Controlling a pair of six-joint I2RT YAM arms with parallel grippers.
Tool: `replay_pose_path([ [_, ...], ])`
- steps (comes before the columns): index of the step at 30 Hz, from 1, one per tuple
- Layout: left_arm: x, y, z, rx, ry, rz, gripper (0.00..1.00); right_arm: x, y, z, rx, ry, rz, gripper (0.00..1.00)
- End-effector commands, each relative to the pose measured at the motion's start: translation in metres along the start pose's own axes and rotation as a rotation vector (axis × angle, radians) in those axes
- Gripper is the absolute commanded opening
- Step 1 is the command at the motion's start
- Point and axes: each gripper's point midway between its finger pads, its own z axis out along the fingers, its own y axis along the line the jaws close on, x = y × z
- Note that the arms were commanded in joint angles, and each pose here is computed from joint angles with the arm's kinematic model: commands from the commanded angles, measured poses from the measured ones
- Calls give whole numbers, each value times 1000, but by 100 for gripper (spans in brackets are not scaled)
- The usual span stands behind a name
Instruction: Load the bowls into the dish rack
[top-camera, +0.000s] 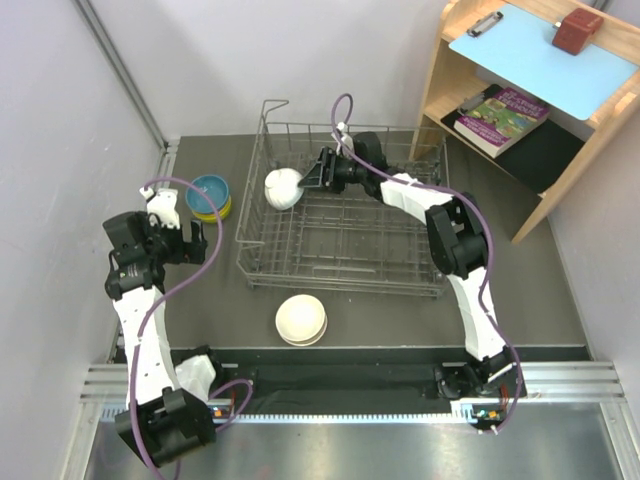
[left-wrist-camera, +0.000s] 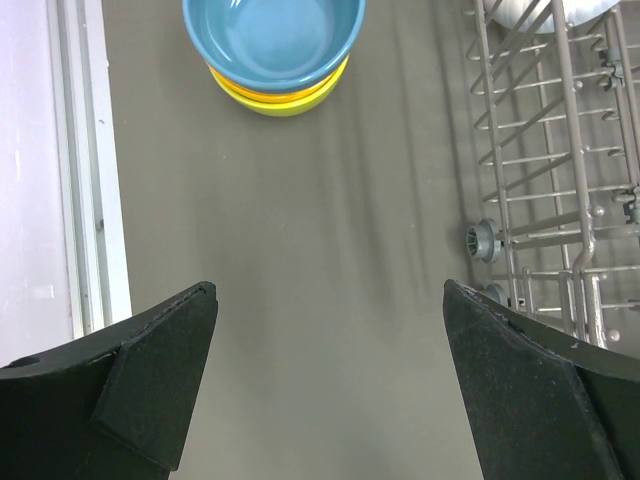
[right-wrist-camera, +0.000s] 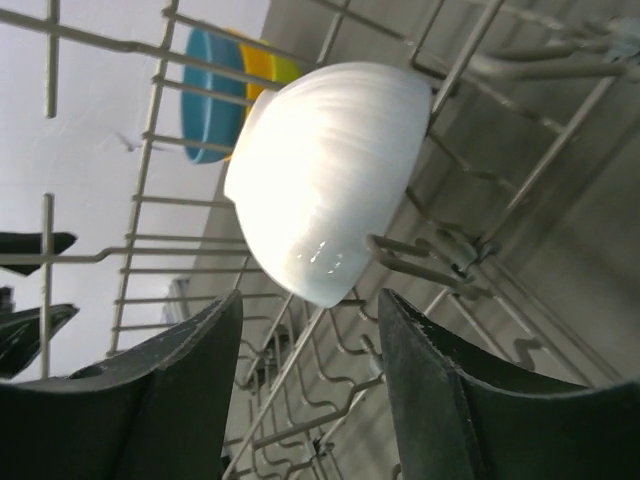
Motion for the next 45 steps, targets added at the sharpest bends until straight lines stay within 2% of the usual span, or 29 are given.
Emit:
replay_pose_path([
  [1, -2, -5, -2, 21, -30, 8, 99, -9, 45, -23, -145, 16, -7, 58],
  [5, -3, -6, -3, 29, -34, 8, 99, -20, 72, -29, -219, 11, -33, 58],
  [13, -4, -9, -3, 42, -44, 9, 99, -33, 147, -60, -479, 3, -74, 59],
  [16, -4, -10, -3, 46, -46, 11, 99, -45, 155, -62, -469, -25, -103, 59],
  [19, -4, -11, -2, 53, -46, 9, 99, -60, 143, -47, -369, -54, -172, 55],
  [22, -4, -12, -2, 58, -45, 4, 99, -71, 119, -30, -274, -86, -224, 46],
  [25, -2, -12, -1, 59, -42, 3, 99, -76, 100, -15, -224, -104, -251, 45],
  [33, 0, -11, 0, 54, -37, -6, 99, -75, 52, 21, -123, -128, -309, 61],
  [39, 5, -11, 1, 51, -30, -8, 99, -51, 30, 44, -102, -85, -329, 63],
  [45, 8, -11, 3, 52, -27, -7, 99, -26, 31, 59, -106, -30, -350, 63],
])
